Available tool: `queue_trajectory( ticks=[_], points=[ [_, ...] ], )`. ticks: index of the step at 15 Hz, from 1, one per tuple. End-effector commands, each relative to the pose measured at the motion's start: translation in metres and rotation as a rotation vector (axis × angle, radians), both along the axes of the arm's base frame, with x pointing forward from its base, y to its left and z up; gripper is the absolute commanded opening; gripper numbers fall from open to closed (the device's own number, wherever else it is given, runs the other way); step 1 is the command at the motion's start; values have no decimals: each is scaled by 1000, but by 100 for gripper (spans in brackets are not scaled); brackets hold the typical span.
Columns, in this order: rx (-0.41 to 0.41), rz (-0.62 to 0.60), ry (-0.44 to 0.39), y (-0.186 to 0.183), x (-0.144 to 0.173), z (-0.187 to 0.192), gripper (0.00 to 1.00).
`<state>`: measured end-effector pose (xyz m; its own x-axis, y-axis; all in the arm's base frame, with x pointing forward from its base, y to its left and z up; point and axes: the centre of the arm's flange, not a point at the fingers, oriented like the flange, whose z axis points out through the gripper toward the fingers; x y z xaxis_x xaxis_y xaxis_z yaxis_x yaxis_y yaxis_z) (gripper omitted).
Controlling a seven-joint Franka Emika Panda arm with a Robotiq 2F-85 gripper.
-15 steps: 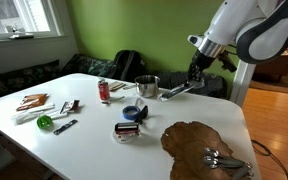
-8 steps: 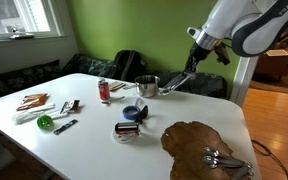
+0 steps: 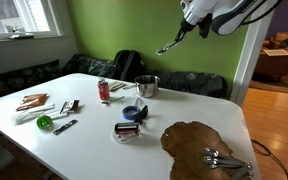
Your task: Remove the spoons with a plastic wrap from the wooden bowl and put them in the pot
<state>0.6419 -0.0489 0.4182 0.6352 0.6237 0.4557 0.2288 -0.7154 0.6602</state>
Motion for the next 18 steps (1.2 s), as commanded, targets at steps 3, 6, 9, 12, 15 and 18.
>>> queue_trajectory(
  ticks=[3, 6, 9, 12, 15, 18],
  points=[
    [-128, 9, -6, 75, 83, -73, 0],
    [-175, 16, 52, 100, 92, -115, 0],
    [-206, 15, 113, 108, 93, -146, 26],
    [-191, 32, 133, 116, 86, -158, 40],
    [-145, 59, 94, 117, 67, -129, 63],
    [-124, 126, 47, 126, 77, -122, 85]
  ],
)
